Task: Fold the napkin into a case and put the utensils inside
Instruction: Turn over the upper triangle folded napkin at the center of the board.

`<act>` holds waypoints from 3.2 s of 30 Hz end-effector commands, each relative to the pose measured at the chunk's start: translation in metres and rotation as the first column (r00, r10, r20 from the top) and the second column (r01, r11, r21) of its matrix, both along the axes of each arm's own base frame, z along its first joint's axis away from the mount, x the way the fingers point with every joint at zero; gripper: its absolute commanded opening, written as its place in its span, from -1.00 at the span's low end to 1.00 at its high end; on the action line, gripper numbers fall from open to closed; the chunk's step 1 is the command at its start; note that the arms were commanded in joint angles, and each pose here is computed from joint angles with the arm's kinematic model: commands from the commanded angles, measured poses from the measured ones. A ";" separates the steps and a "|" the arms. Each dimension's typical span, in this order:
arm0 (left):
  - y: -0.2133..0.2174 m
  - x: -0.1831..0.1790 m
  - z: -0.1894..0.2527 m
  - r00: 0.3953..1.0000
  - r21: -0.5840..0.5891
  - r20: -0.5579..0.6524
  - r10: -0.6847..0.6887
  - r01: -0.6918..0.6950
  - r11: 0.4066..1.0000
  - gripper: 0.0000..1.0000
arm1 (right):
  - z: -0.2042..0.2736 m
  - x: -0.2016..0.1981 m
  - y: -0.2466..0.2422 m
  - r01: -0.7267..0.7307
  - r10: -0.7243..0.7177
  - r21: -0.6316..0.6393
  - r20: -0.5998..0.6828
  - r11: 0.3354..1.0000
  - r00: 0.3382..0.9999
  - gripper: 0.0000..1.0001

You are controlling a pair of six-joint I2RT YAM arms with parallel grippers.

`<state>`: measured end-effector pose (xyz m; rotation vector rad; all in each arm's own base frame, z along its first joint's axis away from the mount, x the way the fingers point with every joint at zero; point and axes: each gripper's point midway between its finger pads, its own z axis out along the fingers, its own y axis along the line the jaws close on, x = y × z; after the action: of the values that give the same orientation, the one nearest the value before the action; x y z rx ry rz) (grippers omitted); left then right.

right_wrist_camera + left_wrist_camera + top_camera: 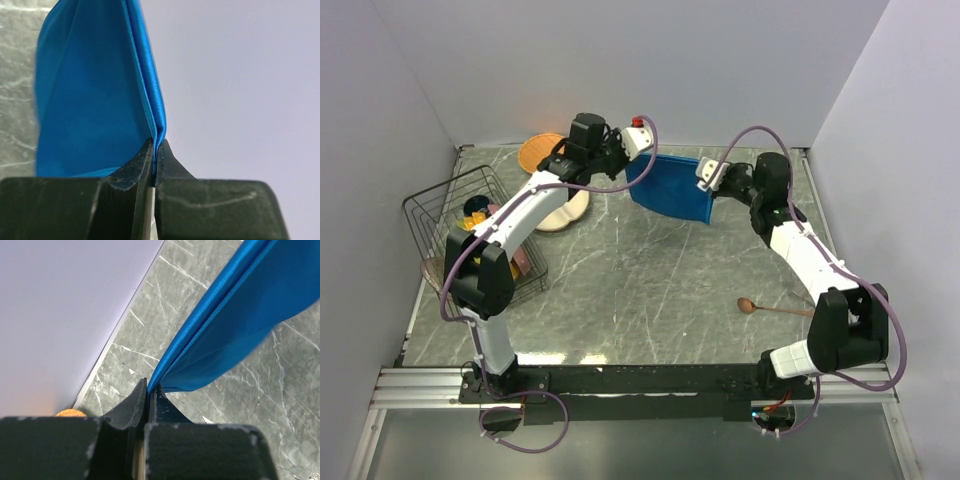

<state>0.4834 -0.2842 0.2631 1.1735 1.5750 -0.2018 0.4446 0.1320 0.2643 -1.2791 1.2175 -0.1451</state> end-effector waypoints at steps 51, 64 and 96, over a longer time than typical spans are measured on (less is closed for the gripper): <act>0.023 -0.207 -0.209 0.828 0.132 -0.555 -0.075 0.177 0.975 -0.99 | -0.222 -0.219 0.033 -0.474 0.299 -0.270 -0.499 0.838 0.813 -1.00; 0.028 -0.237 -0.245 0.841 0.236 -0.536 -0.076 0.236 0.943 -0.81 | -0.245 -0.233 0.036 -0.503 0.277 -0.357 -0.524 0.787 0.805 -1.00; 0.009 -0.224 -0.177 0.885 0.068 -0.431 -0.178 0.229 0.971 -0.64 | -0.161 -0.197 0.024 0.338 -0.052 0.040 -0.965 0.940 0.258 -0.15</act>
<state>0.2389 -0.2608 0.0780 1.4731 1.9363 -0.5660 0.2443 0.1398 0.0933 -1.1633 2.2610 0.5660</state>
